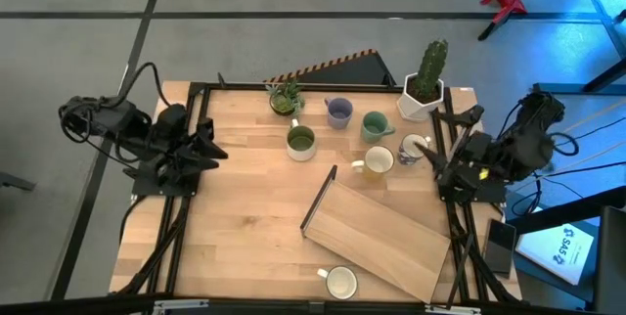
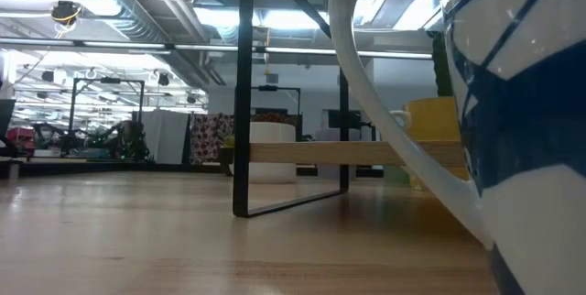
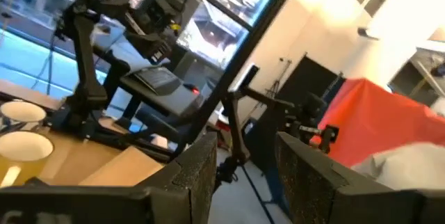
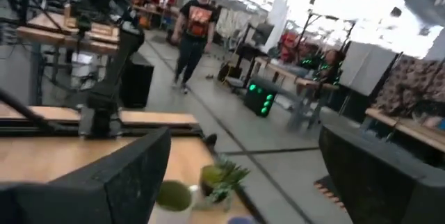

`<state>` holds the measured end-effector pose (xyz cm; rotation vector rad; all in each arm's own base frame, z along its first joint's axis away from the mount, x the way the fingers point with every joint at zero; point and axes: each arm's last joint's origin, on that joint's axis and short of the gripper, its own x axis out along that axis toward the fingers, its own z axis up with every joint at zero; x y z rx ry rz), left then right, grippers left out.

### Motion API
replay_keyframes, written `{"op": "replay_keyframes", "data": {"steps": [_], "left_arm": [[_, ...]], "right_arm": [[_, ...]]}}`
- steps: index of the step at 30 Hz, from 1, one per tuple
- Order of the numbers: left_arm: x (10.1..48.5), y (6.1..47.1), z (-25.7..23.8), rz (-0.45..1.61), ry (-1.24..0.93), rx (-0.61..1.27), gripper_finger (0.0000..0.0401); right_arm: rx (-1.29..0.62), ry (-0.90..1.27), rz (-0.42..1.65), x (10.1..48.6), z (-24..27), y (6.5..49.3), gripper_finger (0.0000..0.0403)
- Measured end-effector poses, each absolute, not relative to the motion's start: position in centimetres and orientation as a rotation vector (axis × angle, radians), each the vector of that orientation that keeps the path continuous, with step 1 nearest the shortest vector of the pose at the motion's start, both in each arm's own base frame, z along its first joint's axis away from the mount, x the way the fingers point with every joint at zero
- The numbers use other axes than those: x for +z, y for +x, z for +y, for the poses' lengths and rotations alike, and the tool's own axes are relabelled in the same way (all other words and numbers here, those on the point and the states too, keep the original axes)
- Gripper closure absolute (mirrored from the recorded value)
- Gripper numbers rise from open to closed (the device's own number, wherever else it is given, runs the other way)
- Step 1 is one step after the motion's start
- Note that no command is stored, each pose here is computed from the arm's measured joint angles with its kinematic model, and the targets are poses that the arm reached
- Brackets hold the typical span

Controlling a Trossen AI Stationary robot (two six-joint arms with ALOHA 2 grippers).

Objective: Place coffee mugs
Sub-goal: Put the yellow mug on the shelf

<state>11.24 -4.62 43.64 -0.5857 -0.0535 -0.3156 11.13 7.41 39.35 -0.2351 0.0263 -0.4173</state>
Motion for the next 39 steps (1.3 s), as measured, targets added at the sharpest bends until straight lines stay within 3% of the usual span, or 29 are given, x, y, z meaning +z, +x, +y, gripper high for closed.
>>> {"op": "replay_keyframes", "data": {"steps": [4, 9, 11, 16, 20, 23, 27, 29, 33, 39], "left_arm": [[43.8, 11.4, -4.7, -0.074, -0.562, -0.318, 0.0259], [45.1, 11.4, -4.9, -0.201, -0.522, -0.419, 0.0259], [45.5, 11.3, -4.9, -0.249, -0.493, -0.455, 0.0259], [44.8, 11.7, -4.3, -0.185, -0.505, -0.379, 0.0259], [43.9, 12.0, -4.0, -0.089, -0.484, -0.386, 0.0259], [44.3, 12.7, -4.0, -0.117, -0.462, -0.448, 0.0259], [45.1, 13.7, -3.8, -0.207, -0.422, -0.538, 0.0259], [45.7, 13.9, -3.6, -0.273, -0.375, -0.603, 0.0259], [46.5, 13.9, -2.7, -0.355, -0.355, -0.603, 0.0259], [44.9, 14.2, -0.1, -0.117, -0.429, -0.343, 0.0263]], "right_arm": [[-0.208, -0.127, -0.094, 40.3, 8.9, 12.2, 0.0047], [0.019, -0.197, -0.348, 42.3, 10.2, 12.7, 0.0047], [0.029, -0.225, -0.426, 43.0, 10.3, 12.5, 0.0047], [-0.183, -0.215, -0.218, 41.8, 9.4, 12.5, 0.0047], [-0.167, -0.081, -0.117, 40.3, 9.2, 12.7, 0.0047], [0.002, -0.069, -0.260, 41.3, 9.3, 13.9, 0.0047], [0.193, -0.262, -0.598, 45.6, 8.6, 14.5, 0.0047], [0.260, -0.368, -0.640, 47.3, 8.4, 14.9, 0.0047], [0.183, -0.446, -0.368, 49.1, 7.1, 15.9, 0.0047], [-0.215, -0.381, 0.230, 49.0, 3.6, 15.4, 0.0047]]}}
